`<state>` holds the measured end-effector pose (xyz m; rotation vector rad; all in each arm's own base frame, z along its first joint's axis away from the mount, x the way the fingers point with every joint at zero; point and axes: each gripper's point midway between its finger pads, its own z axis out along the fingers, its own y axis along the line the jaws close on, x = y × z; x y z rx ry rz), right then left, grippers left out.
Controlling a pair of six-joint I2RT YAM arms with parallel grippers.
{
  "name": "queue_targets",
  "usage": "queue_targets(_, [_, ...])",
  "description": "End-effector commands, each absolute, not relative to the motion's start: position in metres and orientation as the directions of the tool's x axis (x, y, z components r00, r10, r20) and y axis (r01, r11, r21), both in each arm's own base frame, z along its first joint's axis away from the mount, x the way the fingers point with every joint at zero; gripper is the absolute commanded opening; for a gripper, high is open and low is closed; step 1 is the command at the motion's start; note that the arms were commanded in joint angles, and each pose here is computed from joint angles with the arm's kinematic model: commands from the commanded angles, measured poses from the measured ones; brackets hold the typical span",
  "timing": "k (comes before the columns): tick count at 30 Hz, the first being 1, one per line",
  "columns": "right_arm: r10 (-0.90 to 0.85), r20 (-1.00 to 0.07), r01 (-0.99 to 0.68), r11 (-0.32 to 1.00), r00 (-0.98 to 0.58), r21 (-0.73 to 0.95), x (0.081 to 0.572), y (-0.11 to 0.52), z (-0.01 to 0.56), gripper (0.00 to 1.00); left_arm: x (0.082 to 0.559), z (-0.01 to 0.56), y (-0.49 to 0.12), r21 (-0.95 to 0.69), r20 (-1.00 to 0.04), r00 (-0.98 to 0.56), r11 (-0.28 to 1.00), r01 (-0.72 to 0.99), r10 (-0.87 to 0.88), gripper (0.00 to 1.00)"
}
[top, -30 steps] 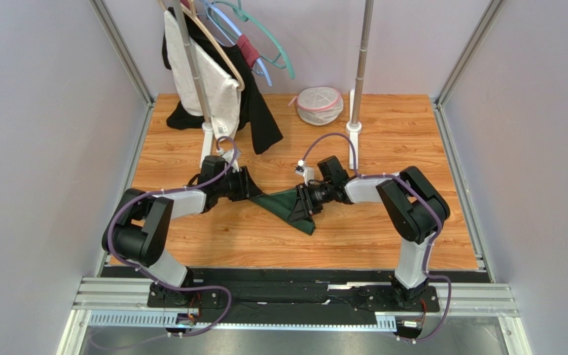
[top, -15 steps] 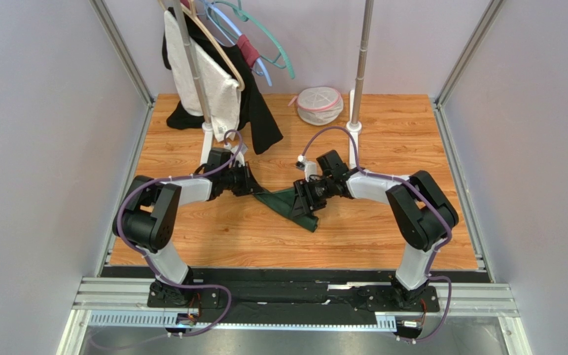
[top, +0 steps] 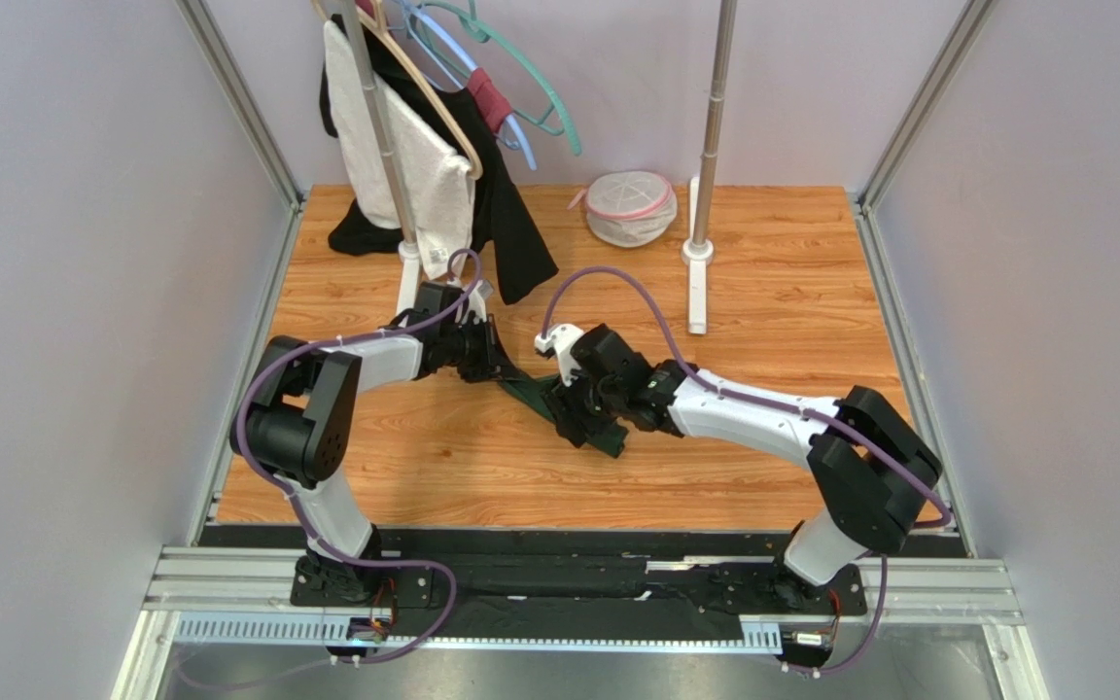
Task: Fold the napkin, place the utensils inside, and roll it up
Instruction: Roll the napkin with the utensil
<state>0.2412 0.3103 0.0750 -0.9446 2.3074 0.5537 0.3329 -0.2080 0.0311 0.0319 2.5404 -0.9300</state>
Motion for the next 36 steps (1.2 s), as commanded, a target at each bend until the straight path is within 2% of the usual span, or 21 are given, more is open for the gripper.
queue_targets(1, [-0.551, -0.686, -0.72, 0.691, -0.475, -0.056, 0.264, 0.31, 0.078, 0.6, 0.33, 0.023, -0.203, -0.586, -0.38, -0.92, 0.795, 0.156, -0.099, 0.0])
queue_targets(8, [-0.629, -0.625, -0.755, 0.649, -0.462, -0.096, 0.255, 0.31, 0.047, 0.57, 0.331, 0.025, -0.204, -0.588, -0.38, -0.92, 0.793, 0.157, -0.099, 0.0])
queue_targets(16, [-0.642, -0.581, -0.741, 0.664, -0.501, -0.095, 0.251, 0.302, 0.018, 0.52, 0.334, 0.031, -0.209, -0.608, -0.39, -0.916, 0.774, 0.177, -0.097, 0.0])
queue_targets(18, [-0.639, -0.564, -0.734, 0.674, -0.524, -0.083, 0.252, 0.298, 0.01, 0.45, 0.335, 0.036, -0.212, -0.619, -0.402, -0.91, 0.763, 0.188, -0.102, 0.0])
queue_targets(20, [-0.617, -0.551, -0.724, 0.689, -0.562, -0.033, 0.249, 0.295, 0.004, 0.39, 0.337, 0.043, -0.213, -0.625, -0.423, -0.9, 0.754, 0.202, -0.109, 0.09])
queue_targets(21, [-0.609, -0.546, -0.721, 0.693, -0.575, -0.013, 0.249, 0.293, 0.001, 0.33, 0.338, 0.045, -0.213, -0.628, -0.427, -0.897, 0.752, 0.201, -0.116, 0.13])
queue_targets(22, [-0.599, -0.536, -0.72, 0.694, -0.595, 0.024, 0.246, 0.291, -0.002, 0.3, 0.338, 0.048, -0.213, -0.627, -0.437, -0.892, 0.751, 0.207, -0.118, 0.27])
queue_targets(25, [-0.569, -0.53, -0.725, 0.675, -0.629, 0.136, 0.234, 0.292, -0.004, 0.25, 0.344, 0.059, -0.207, -0.604, -0.48, -0.866, 0.769, 0.208, -0.142, 0.54])
queue_targets(27, [-0.556, -0.53, -0.729, 0.658, -0.64, 0.189, 0.228, 0.295, -0.003, 0.24, 0.348, 0.069, -0.197, -0.58, -0.516, -0.838, 0.792, 0.191, -0.176, 0.63])
queue_targets(31, [-0.523, -0.496, -0.71, 0.612, -0.694, 0.348, 0.214, 0.298, -0.006, 0.24, 0.353, 0.093, -0.185, -0.552, -0.598, -0.771, 0.809, 0.199, -0.219, 0.68])
queue_targets(36, [-0.498, -0.432, -0.659, 0.592, -0.752, 0.463, 0.21, 0.298, -0.014, 0.24, 0.343, 0.089, -0.179, -0.535, -0.612, -0.763, 0.82, 0.205, -0.209, 0.68])
